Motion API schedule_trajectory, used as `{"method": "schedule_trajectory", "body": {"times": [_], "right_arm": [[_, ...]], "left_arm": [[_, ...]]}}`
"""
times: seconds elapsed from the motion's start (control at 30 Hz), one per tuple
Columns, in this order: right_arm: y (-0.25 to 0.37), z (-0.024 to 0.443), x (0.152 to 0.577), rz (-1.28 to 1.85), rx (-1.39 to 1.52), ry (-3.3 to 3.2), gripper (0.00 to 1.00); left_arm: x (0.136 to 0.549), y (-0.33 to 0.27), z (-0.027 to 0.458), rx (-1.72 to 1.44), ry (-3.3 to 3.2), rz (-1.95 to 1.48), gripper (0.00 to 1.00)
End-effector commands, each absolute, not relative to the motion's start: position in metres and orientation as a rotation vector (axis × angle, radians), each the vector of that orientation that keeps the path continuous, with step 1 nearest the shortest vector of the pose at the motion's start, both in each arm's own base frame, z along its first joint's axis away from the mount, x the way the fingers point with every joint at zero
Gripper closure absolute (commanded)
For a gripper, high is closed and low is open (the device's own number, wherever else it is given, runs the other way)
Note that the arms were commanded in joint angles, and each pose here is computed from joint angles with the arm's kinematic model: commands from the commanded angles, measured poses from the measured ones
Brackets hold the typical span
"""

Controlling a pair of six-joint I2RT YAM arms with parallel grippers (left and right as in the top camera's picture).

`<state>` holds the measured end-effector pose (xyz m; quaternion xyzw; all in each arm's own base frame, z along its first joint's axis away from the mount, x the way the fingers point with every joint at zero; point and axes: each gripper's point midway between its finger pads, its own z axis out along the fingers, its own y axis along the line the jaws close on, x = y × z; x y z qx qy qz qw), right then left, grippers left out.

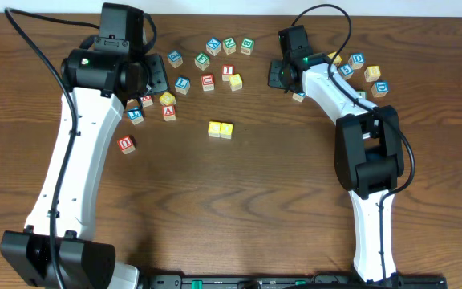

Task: Spell out CORL
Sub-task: 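Grasp the green R block with the right gripper and lift it, then carry the R block to the right end of the row and lower it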

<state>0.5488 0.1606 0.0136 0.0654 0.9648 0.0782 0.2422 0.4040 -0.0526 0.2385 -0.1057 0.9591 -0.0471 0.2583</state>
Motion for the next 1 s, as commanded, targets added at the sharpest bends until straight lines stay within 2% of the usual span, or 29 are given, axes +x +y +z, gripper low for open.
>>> {"method": "schedule_trajectory", "body": {"times": [0.0,0.37,0.5,0.73,0.97], "right_arm": [[0.162,0.006,0.546,0.198,0.19,2.649,0.71],[0.174,0.009,0.529,0.298,0.158,2.719,0.74],[0.179,0.0,0.5,0.331,0.149,2.844,0.79],[0.179,-0.01,0.451,0.306,0.146,3.046,0.78],[0.194,-0.012,0.42,0.27,0.086,3.146,0.78]], "left_arm": [[0.404,-0.051,0.244,-0.291,2.586,-0.128,0.45],[0.404,-0.051,0.244,-0.291,2.586,-0.128,0.45],[0.404,-0.051,0.244,-0.291,2.586,-0.128,0.45],[0.406,-0.051,0.245,-0.29,2.576,-0.131,0.45],[0.406,-0.052,0.245,-0.29,2.576,-0.131,0.45]]}}
